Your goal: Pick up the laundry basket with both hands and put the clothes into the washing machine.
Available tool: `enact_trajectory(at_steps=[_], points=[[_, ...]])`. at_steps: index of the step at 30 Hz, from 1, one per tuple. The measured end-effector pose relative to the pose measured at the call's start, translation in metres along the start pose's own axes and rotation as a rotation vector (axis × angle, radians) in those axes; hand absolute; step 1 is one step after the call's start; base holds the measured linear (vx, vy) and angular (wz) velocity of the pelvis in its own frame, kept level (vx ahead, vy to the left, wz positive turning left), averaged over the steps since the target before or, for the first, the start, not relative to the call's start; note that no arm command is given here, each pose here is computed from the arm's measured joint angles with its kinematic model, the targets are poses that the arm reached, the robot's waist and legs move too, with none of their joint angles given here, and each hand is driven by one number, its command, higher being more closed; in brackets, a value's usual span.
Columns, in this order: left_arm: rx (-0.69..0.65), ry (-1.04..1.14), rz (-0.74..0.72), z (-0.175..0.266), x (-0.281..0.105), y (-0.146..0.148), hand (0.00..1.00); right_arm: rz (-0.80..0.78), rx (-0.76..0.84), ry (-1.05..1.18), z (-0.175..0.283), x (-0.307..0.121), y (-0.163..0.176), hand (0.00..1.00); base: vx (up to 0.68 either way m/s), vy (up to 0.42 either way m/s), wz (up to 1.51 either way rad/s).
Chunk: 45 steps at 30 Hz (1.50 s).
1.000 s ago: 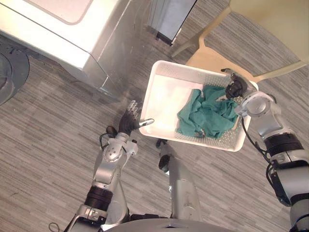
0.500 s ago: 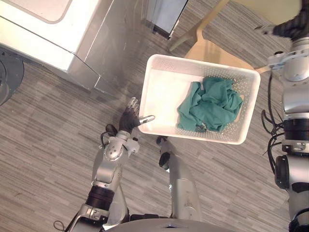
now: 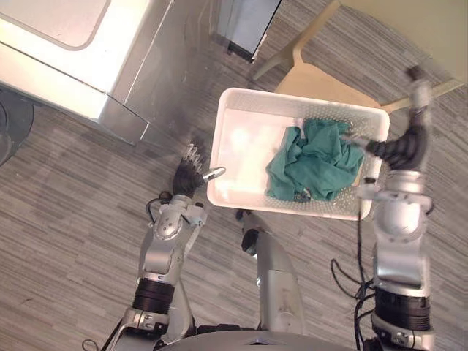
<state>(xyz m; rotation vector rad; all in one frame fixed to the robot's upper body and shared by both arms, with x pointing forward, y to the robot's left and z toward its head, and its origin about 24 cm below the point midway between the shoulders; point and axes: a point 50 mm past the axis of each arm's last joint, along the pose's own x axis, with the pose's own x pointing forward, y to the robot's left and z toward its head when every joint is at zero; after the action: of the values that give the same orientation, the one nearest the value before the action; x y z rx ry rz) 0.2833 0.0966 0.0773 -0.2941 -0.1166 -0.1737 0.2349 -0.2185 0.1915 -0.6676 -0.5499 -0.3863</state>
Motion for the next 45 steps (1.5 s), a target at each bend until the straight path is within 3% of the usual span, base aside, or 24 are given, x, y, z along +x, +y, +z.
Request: enact_trajectory(at_steps=[3, 10, 18, 28, 39, 40, 45], points=[[0.012, 0.012, 0.017, -0.003, -0.001, 0.002, 0.0, 0.078, 0.032, 0.019, -0.002, -0.006, 0.012, 0.0, -0.02, 0.0, 0.07], [0.035, 0.077, 0.065, -0.017, -0.01, 0.014, 0.0, 0.206, -0.009, 0.266, -0.061, -0.003, 0.039, 0.0, -0.02, -0.001, 0.11], [0.027, 0.081, 0.074, -0.018, -0.013, 0.017, 0.0, 0.211, -0.197, 0.424, -0.101, 0.048, 0.039, 0.0, -0.01, -0.017, 0.03], [-0.101, 0.029, -0.075, -0.009, -0.01, -0.011, 0.0, 0.308, -0.388, 0.465, -0.109, 0.103, 0.041, 0.0, 0.0, -0.013, 0.01], [-0.105, 0.027, -0.125, -0.008, -0.007, -0.022, 0.0, 0.392, -0.453, 0.449, -0.099, 0.134, 0.04, 0.0, 0.0, -0.043, 0.05], [-0.105, 0.028, -0.125, -0.008, -0.007, -0.022, 0.0, 0.398, -0.453, 0.451, -0.1, 0.134, 0.04, 1.0, -0.02, -0.059, 0.11], [-0.104, 0.045, -0.126, -0.012, -0.007, -0.022, 0.0, 0.397, -0.417, 0.458, -0.099, 0.141, 0.028, 1.0, -0.02, -0.058, 0.08]])
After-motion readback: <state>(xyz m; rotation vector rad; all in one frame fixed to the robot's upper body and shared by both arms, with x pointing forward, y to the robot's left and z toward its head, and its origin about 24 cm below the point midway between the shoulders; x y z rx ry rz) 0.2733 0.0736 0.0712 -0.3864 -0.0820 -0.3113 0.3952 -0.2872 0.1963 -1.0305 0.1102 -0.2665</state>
